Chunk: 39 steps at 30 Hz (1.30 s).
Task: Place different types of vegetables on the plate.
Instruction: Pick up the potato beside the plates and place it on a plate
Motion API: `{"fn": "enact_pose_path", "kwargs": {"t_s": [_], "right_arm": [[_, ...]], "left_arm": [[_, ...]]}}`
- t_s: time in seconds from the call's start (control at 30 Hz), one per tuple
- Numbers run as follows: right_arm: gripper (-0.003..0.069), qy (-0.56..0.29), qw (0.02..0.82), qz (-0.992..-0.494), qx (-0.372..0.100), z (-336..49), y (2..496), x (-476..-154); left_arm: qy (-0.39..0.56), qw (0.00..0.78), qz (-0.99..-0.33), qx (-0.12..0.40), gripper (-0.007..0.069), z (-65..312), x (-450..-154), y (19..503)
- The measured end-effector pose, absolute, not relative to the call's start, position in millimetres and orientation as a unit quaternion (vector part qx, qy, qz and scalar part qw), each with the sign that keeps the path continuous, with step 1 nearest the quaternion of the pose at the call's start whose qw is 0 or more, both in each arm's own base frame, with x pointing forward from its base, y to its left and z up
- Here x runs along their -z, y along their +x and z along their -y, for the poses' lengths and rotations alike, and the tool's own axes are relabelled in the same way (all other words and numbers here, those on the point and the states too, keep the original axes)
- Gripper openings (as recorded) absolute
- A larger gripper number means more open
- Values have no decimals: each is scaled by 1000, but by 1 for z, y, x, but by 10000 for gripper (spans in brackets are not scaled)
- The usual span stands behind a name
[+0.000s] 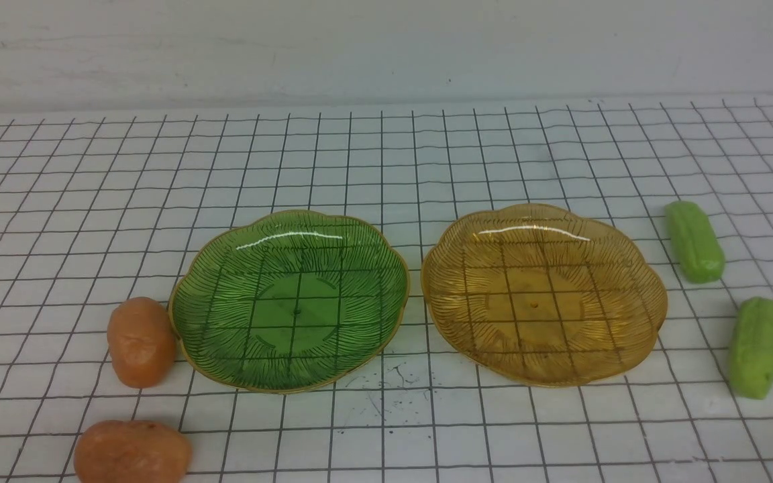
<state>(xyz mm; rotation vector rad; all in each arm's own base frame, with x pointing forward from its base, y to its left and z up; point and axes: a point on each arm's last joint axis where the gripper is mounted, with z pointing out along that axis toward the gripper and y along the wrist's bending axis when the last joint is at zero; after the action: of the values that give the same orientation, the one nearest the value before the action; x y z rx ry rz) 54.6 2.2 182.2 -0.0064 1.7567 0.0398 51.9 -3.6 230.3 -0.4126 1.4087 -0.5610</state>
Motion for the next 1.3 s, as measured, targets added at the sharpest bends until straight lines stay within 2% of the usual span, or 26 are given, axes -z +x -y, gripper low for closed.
{"fn": "enact_pose_path", "kwargs": {"t_s": [0.07,0.1,0.13,0.17,0.2,0.27,0.37,0.4,0.5,0.77,0.83,0.93,1.0,1.03,1.07,1.17,1.3], "right_arm": [[-15,34,650,-757,-60,-4,55,-184],[-15,38,652,-755,-65,-4,56,-184],[-15,87,665,-732,-118,-5,56,-190],[-15,99,670,-724,-131,-5,56,-191],[-15,160,680,-689,-193,-4,56,-197],[-15,213,681,-657,-244,-2,56,-202],[-15,309,655,-600,-339,0,56,-206],[-15,316,652,-596,-345,1,56,-206],[-15,353,636,-572,-380,2,56,-206],[-15,359,638,-565,-381,3,56,-207],[-15,354,638,-570,-379,2,56,-207],[-15,299,623,-627,-358,-6,56,-203],[-15,268,614,-654,-351,-11,55,-203],[-15,184,606,-699,-332,-21,49,-215],[-15,143,604,-715,-323,-26,46,-227],[-15,74,572,-755,-310,-34,45,-250],[-15,-5,500,-816,-291,-43,54,-270]], "left_arm": [[-169,693,-652,256,-8,7,-243,50],[-168,689,-656,257,-8,8,-242,50],[-150,669,-681,257,-8,12,-253,50],[-148,666,-684,257,-8,12,-257,50],[-121,621,-733,247,-8,18,-265,54],[-91,577,-778,232,-8,22,-273,57],[-36,457,-869,185,-8,26,-283,75],[-34,450,-874,182,-8,27,-283,75],[-9,348,-929,126,-8,23,-287,102],[-4,296,-953,68,-8,16,-307,163],[-1,262,-964,55,-7,15,-309,185],[-16,186,-981,56,-6,11,-299,208],[-20,163,-985,56,-6,9,-294,212],[-18,133,-989,53,-5,5,-284,219],[-15,121,-991,52,-4,3,-279,222],[-24,117,-991,53,-5,-1,-275,225],[-58,160,-983,68,-5,-1,-277,234]]}}
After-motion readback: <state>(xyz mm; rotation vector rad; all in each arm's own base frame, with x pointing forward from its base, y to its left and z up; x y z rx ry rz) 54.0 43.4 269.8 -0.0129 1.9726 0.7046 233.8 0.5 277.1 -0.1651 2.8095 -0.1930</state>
